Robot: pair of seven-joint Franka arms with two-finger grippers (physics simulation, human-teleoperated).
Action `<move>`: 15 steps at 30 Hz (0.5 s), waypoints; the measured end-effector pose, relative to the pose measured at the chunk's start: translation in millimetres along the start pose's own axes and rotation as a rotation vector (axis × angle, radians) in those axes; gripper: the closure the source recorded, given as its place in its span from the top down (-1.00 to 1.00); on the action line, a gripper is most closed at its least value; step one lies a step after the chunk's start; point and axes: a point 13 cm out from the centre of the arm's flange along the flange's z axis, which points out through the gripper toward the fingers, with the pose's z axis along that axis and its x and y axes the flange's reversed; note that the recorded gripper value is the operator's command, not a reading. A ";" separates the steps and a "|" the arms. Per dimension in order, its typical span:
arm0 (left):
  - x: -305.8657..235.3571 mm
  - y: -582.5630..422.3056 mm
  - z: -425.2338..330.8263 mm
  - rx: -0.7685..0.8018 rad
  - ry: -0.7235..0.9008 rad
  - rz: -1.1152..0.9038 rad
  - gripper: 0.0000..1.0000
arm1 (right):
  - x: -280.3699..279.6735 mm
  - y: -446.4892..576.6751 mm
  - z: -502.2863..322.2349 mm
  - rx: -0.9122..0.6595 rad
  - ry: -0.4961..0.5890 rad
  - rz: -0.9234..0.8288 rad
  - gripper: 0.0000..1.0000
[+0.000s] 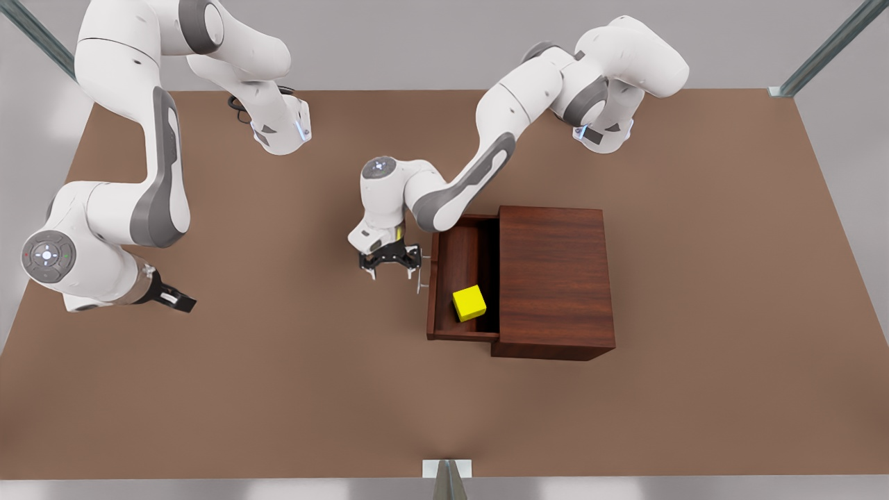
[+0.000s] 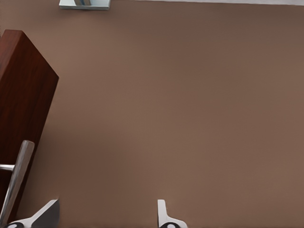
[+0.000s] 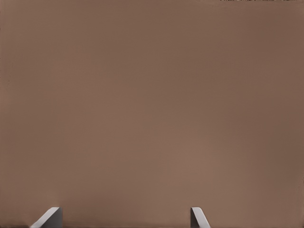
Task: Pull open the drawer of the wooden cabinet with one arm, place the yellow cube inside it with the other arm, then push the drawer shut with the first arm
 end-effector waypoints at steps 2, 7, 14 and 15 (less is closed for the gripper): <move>-4.5 4.7 2.1 -0.006 -0.003 -0.017 1.00 | 0.3 1.0 1.3 0.002 0.002 -0.042 1.00; -14.7 21.5 1.1 -0.037 0.016 -0.054 1.00 | 0.3 1.8 2.9 0.003 0.004 -0.127 1.00; -20.7 70.7 6.9 -0.110 0.076 -0.091 1.00 | 0.5 2.2 2.9 0.003 0.005 -0.211 1.00; -19.8 82.2 7.0 -0.120 0.086 -0.093 1.00 | 0.5 2.3 2.9 0.002 0.005 -0.220 1.00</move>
